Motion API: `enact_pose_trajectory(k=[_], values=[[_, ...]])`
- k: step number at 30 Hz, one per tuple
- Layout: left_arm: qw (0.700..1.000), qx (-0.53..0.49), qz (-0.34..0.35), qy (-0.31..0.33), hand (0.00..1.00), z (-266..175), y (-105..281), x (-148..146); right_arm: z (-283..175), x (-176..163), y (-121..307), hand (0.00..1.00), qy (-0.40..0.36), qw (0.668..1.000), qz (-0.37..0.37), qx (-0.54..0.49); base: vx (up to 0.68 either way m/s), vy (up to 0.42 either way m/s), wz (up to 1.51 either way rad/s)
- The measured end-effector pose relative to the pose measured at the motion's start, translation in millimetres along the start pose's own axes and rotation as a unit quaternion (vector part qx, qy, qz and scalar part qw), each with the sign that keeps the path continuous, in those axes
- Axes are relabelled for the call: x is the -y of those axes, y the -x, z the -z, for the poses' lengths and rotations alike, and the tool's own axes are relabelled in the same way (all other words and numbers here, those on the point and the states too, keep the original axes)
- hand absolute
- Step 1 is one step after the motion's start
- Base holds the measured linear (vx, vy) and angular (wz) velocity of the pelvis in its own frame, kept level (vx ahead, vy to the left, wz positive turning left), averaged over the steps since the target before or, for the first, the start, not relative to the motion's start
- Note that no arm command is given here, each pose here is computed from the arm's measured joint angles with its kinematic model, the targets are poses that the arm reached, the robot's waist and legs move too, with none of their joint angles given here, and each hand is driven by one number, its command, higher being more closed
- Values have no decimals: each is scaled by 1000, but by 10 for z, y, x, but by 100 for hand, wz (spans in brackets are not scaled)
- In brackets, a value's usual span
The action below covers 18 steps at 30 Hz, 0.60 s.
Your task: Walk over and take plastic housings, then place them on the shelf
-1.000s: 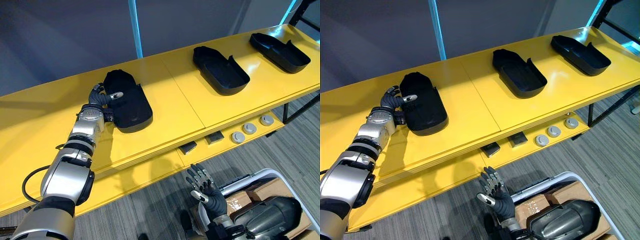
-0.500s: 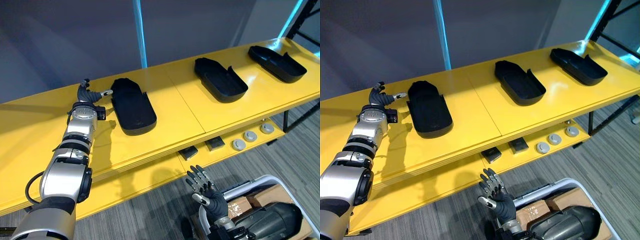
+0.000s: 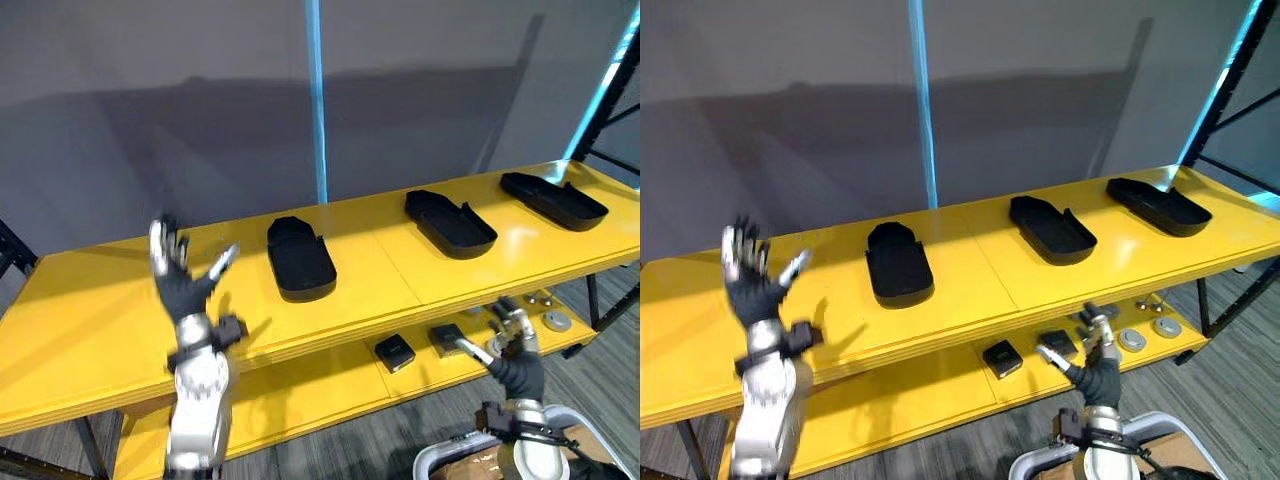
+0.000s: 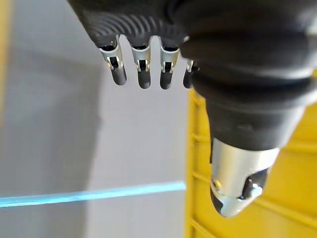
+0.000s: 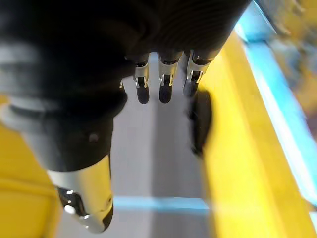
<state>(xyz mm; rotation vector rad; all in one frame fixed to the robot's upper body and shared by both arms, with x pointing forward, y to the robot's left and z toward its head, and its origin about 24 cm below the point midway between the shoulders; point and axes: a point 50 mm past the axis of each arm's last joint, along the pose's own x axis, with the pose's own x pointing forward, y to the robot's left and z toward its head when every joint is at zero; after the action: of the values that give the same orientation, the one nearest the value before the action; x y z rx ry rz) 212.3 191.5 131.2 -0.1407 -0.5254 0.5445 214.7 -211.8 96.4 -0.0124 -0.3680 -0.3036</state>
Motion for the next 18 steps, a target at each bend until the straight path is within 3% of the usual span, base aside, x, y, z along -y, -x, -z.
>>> enact_pose_trajectory(k=[5,8,12,18], values=[[1000,12,4,1,0,-61,128,-14,-304,-102,12,0,-26,997,-6,70,-219,235,-175],[1000,24,11,10,0,-86,86,48,-376,-19,226,0,-43,997,-1,59,-368,388,-172],[999,32,20,10,0,-58,-4,79,-391,-81,198,0,-53,996,-25,67,-389,296,-229],[999,-5,37,36,0,56,22,107,-37,-129,166,0,-75,997,-14,-3,-160,-51,-140]])
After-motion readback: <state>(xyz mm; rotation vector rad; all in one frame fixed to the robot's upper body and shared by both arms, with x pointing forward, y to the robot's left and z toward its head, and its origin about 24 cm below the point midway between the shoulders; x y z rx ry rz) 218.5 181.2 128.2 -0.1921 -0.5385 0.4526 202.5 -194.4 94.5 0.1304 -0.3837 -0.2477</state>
